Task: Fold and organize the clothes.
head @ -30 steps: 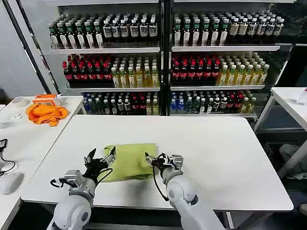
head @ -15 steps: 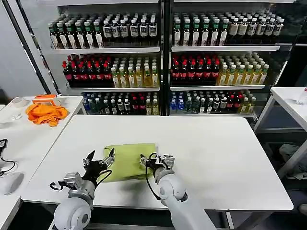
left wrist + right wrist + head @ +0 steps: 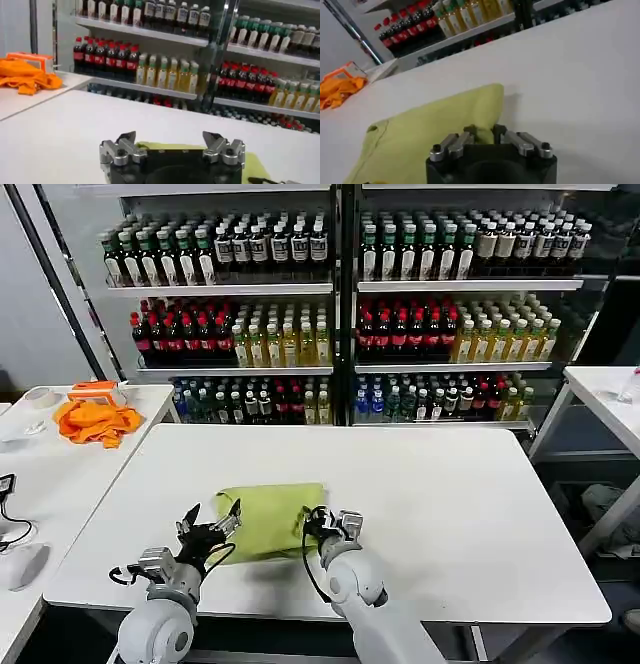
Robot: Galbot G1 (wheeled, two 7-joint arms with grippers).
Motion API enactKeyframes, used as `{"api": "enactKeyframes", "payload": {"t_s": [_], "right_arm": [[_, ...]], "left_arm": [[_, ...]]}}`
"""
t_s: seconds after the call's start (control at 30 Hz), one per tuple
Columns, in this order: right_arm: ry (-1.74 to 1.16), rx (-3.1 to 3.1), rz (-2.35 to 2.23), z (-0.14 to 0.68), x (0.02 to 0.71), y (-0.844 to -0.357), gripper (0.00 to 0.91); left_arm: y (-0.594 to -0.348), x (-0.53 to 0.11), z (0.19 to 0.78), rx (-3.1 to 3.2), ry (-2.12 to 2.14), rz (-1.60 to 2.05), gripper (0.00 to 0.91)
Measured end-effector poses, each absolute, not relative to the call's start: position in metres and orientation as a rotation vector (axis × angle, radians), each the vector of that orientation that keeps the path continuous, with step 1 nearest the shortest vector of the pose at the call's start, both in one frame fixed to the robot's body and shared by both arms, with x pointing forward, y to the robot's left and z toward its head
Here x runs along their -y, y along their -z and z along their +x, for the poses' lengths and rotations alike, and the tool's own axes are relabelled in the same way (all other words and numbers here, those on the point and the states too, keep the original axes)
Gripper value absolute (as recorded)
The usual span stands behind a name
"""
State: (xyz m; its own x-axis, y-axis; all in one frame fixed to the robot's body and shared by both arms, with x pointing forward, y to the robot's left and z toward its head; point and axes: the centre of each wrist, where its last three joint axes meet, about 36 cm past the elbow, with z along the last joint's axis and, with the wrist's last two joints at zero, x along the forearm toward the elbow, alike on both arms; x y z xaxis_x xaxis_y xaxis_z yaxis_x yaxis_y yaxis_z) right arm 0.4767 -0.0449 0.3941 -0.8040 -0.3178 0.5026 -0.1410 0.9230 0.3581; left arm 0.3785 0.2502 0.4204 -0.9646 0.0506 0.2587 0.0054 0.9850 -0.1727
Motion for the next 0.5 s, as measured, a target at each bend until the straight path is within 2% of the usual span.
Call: {"api": "enactKeyframes", "payload": {"t_s": [0.5], "right_arm": [[0.358,2.535,0.267,0.481,0.088,-0.396,0.0]], "left_arm": [[-0.42,-0.244,0.381,2.879,-0.273,-0.054,0.907]]}}
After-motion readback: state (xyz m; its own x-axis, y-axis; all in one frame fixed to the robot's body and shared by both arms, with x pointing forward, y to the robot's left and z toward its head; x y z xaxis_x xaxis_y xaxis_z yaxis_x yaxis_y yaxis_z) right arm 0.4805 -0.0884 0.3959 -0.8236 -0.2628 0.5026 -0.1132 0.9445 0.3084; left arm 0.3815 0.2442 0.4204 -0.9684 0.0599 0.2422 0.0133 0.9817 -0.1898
